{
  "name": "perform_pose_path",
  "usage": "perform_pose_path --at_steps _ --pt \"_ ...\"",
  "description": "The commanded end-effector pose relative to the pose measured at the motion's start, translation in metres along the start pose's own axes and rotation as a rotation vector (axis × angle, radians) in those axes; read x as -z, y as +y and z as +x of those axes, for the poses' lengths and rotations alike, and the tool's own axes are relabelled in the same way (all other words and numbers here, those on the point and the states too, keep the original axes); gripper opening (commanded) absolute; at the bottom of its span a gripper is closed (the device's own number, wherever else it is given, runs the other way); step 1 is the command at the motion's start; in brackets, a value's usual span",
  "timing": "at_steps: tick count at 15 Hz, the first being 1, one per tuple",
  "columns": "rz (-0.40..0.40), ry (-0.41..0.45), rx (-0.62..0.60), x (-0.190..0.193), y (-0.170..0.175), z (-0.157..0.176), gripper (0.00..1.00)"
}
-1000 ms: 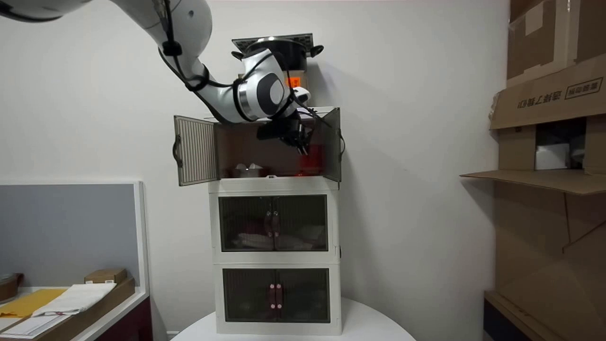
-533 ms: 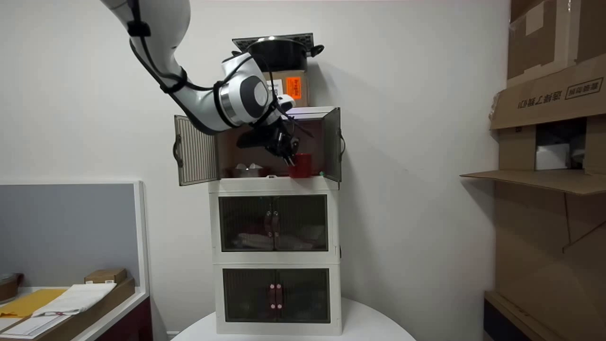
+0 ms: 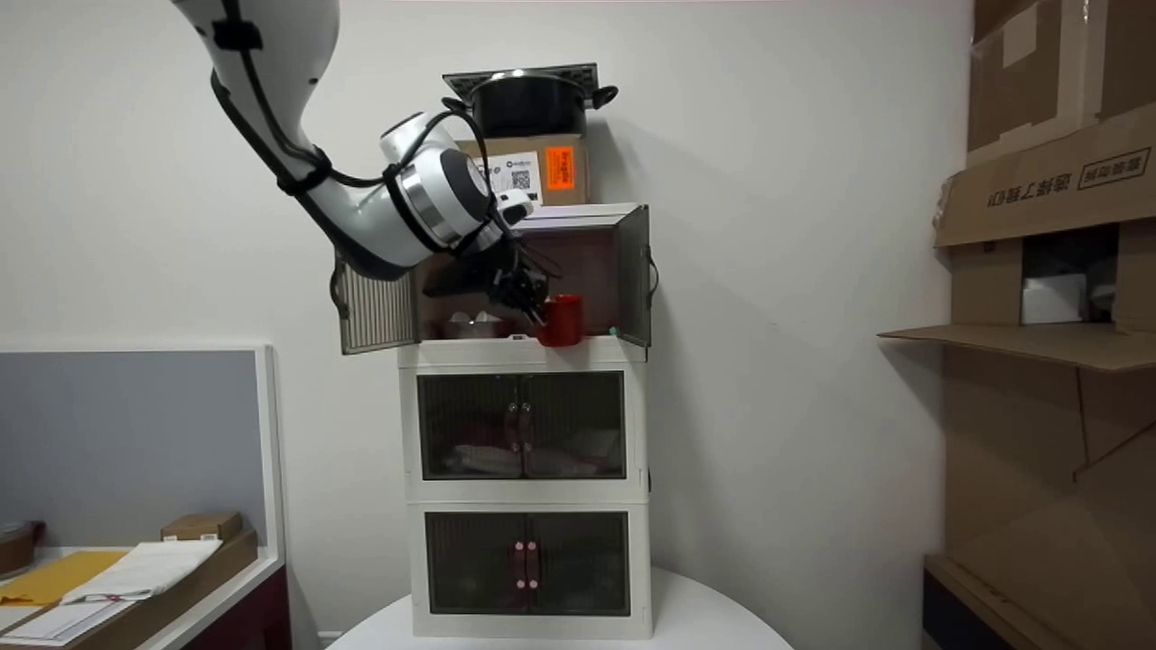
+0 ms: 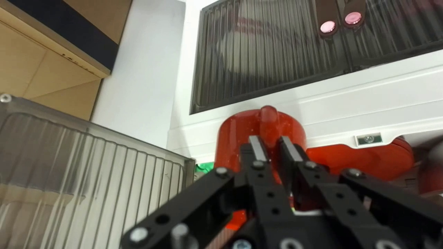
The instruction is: Open the top left cabinet door, remove the orange cup from the top cabinet and put it on the table
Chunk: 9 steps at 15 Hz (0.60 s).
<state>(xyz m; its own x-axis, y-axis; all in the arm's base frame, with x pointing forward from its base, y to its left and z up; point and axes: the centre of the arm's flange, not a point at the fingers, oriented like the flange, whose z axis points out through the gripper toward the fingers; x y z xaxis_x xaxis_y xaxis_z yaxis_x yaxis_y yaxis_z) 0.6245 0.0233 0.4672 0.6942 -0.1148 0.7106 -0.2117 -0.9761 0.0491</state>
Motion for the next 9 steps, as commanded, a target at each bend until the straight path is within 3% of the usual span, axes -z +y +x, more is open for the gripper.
perform_pose_path --at_steps 1,9 --pt "-0.058 -0.021 -0.064 -0.007 -0.013 -0.035 0.08" --pt "-0.173 -0.141 -0.256 -0.058 -0.008 -0.096 0.08"
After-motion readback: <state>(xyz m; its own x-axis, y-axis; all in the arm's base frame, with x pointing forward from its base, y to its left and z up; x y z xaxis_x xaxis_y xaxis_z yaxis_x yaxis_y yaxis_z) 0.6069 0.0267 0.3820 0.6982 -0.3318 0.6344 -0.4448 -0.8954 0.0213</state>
